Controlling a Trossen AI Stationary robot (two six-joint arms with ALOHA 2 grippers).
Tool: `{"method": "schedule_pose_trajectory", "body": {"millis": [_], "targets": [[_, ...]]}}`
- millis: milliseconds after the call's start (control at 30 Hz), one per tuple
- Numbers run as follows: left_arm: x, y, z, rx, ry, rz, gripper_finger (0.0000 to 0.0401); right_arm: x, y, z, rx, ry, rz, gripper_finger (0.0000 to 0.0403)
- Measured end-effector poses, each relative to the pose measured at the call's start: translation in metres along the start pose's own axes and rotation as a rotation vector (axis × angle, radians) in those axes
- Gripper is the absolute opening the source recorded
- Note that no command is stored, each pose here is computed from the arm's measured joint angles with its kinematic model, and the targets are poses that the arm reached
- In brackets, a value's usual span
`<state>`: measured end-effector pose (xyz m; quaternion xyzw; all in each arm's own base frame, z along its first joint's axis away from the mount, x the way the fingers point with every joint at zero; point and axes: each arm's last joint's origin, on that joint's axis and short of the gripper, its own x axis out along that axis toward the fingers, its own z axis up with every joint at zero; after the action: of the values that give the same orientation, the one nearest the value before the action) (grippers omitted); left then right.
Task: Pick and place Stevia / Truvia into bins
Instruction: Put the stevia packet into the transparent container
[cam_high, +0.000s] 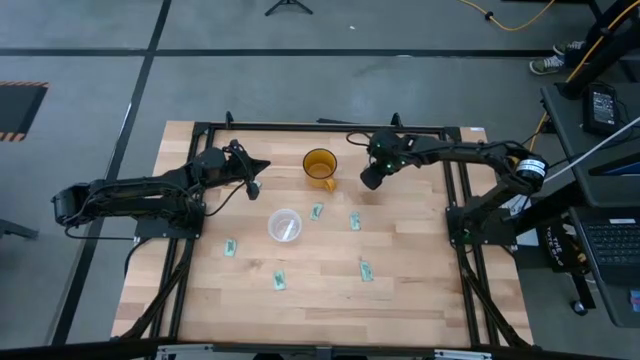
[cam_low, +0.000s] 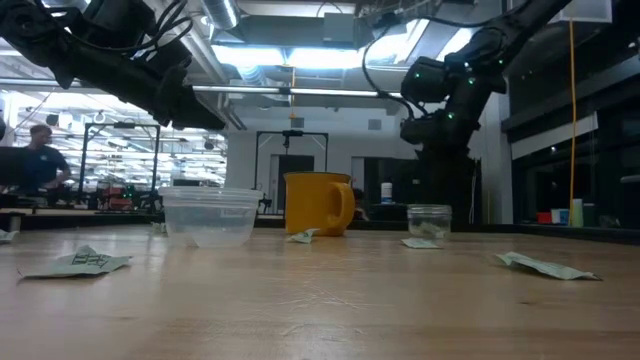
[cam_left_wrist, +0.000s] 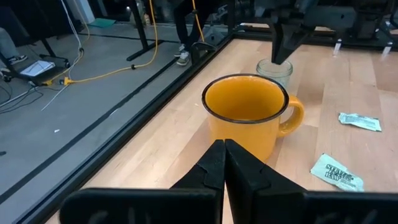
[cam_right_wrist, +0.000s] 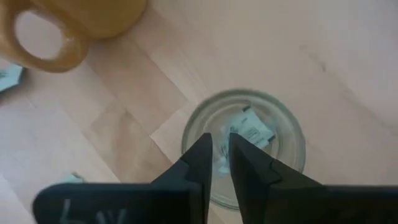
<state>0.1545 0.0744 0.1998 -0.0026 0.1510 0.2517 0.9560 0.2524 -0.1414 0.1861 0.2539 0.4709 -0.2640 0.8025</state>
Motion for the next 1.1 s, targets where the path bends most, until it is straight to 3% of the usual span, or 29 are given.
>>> {"method": "schedule_pose_trajectory", "body": {"millis": [200,533,700,933,1100], "targets": [[0.0,0.0,0.0,0.0,0.003,0.0,0.0002,-0.019,0.01,0.015,-0.116,-0.04,0.012,0.0058],[0.0,0.0,-0.007,0.006,0.072,-0.005,0.0002,-0.065,0.033,0.013,-0.319,-0.319,0.082,0.0019],[0.0,0.0,-0.007,0.006,0.076,-0.005,0.0002,-0.055,0.035,-0.003,-0.426,-0.483,0.109,0.0004],[0.0,0.0,-0.007,0.014,0.073,0.004,0.0004,-0.034,0.031,-0.022,-0.442,-0.634,0.161,0.002],[0.0,0.001,-0.008,0.002,0.086,0.055,0.0035,-0.026,0.026,-0.034,-0.441,-0.746,0.178,0.0015]]}}
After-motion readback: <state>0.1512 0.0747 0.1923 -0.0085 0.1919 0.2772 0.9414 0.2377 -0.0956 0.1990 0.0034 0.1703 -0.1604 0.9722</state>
